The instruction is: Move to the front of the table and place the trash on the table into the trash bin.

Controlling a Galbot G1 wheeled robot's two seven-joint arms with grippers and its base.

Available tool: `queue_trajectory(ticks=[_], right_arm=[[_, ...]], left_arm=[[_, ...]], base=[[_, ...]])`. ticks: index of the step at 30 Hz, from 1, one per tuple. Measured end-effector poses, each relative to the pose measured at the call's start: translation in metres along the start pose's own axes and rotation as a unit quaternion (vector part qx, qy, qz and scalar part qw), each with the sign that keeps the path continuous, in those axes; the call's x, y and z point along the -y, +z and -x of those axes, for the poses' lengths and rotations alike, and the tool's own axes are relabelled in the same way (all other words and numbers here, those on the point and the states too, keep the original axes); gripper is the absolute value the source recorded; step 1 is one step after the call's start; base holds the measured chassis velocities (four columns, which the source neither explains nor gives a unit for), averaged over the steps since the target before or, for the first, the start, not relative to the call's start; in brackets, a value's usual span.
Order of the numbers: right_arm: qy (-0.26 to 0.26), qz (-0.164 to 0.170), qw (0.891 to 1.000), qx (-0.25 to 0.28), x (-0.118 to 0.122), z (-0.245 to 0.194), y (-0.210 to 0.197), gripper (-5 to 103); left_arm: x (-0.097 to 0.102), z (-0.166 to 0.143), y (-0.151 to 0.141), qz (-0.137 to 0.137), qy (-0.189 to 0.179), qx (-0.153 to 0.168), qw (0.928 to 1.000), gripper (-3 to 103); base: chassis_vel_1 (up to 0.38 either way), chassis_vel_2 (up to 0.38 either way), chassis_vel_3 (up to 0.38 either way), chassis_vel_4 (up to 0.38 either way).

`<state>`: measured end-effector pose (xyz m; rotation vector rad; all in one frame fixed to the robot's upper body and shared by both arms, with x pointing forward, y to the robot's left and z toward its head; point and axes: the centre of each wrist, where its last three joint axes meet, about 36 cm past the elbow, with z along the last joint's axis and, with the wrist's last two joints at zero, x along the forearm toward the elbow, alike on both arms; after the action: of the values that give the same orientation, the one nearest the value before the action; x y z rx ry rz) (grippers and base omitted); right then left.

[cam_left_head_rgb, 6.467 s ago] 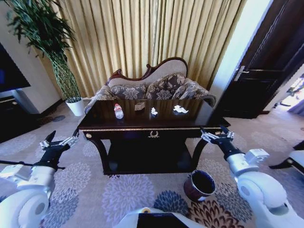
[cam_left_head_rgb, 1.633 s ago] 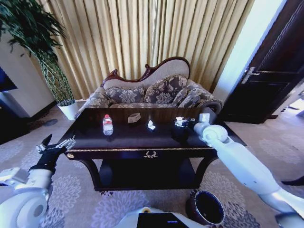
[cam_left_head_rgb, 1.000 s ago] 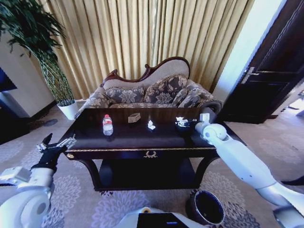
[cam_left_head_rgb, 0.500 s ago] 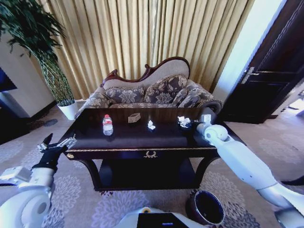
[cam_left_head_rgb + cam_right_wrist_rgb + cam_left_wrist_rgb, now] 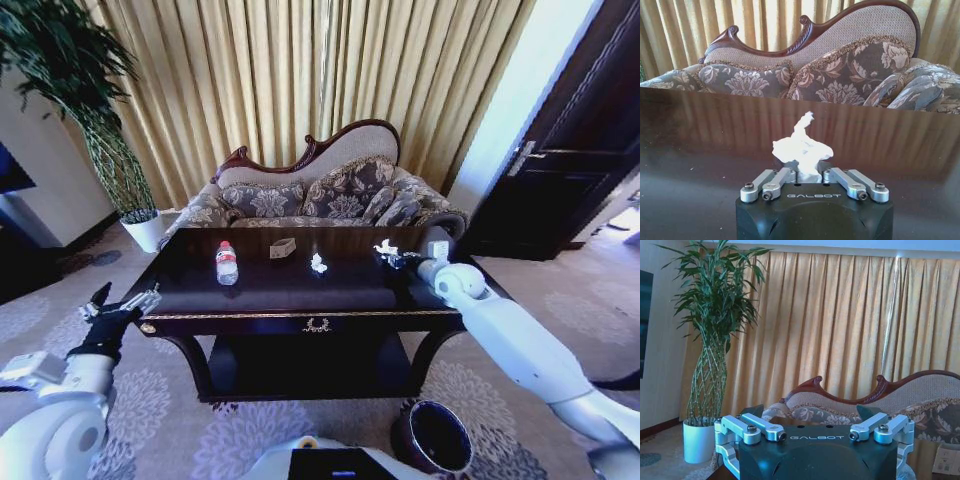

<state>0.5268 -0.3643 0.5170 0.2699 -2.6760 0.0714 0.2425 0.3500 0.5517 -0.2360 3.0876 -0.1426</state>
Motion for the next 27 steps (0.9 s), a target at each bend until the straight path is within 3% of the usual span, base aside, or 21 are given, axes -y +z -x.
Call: queue_trajectory(ticks=[2,4,7,16,27], right_arm=[[-0.001,0.001,1.0,0.001,0.0,-0.002,0.001,11],[-0.001,0.002,1.0,0.001,0.001,-0.003,0.001,11],[0.0,0.003,1.0,0.003,0.003,-0.006,0.003,1],[0.003,0.005,1.0,0.021,0.006,-0.016,0.002,0],[0.021,-0.016,0.991,0.13,-0.009,-0.072,0.011,0]], left_arm=[[0.0,-0.001,-0.001,0.001,0.0,0.0,1.0,100],[0.0,-0.001,-0.001,0.001,0.0,0.0,1.0,100],[0.001,-0.002,-0.002,0.002,0.001,0.0,1.0,100],[0.002,-0.003,-0.003,0.001,0.001,0.002,1.0,100],[0.002,-0.001,-0.004,0.0,0.002,0.008,1.0,100]], base=[[0.0,0.0,0.0,0.0],[0.0,0.0,0.0,0.0],[0.0,0.0,0.0,0.0],[0.0,0.0,0.0,0.0],[0.0,0.0,0.0,0.0]])
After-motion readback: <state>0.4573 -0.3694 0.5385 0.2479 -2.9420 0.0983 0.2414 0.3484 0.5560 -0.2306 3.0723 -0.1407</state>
